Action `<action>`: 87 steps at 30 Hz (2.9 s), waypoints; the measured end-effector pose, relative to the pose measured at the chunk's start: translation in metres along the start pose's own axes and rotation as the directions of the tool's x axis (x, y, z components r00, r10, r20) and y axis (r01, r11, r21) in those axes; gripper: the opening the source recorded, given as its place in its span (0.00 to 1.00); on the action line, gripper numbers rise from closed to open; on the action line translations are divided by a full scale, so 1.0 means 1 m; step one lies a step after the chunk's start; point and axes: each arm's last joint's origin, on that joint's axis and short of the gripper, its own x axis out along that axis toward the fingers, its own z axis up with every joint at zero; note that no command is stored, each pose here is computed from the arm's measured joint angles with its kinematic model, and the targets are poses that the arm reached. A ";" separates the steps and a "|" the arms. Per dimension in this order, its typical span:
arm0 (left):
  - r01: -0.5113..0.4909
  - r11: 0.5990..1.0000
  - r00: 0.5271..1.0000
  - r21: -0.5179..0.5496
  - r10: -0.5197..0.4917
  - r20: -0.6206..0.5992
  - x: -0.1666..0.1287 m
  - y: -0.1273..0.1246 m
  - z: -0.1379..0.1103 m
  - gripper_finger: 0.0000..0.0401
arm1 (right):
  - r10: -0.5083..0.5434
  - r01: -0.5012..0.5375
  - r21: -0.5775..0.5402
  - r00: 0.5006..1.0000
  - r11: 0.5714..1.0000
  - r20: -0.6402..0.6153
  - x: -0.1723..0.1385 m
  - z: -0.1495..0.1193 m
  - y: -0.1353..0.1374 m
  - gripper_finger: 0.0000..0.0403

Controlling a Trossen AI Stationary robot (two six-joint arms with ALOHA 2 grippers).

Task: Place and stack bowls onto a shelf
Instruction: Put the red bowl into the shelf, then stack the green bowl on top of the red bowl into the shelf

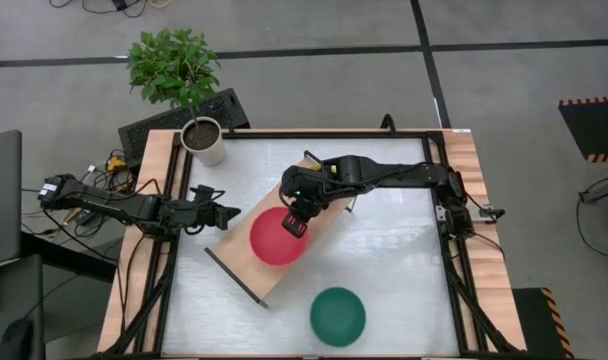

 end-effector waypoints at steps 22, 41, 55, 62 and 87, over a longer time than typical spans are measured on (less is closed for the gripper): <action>-0.001 1.000 1.000 0.015 0.001 0.001 0.000 0.000 0.000 0.11 | 0.081 -0.082 0.019 0.995 0.996 0.065 -0.026 0.007 -0.004 0.37; 0.063 0.998 0.995 -0.004 -0.063 -0.072 -0.002 -0.003 -0.001 0.11 | -0.034 0.011 -0.134 0.986 0.991 -0.166 -0.077 -0.142 0.117 0.35; 0.434 0.895 0.901 -0.104 -0.429 0.066 -0.038 -0.019 0.025 0.11 | -0.265 0.295 0.099 0.934 0.950 -0.239 -0.060 -0.205 0.124 0.35; 0.549 0.831 0.831 -0.084 -0.534 0.155 -0.058 -0.018 0.035 0.11 | -0.250 0.326 0.189 0.907 0.926 -0.340 -0.015 -0.228 0.117 0.35; 0.500 0.866 0.857 -0.024 -0.491 0.154 -0.059 -0.010 0.034 0.11 | -0.226 0.339 0.270 0.900 0.901 -0.373 0.008 -0.231 0.110 0.56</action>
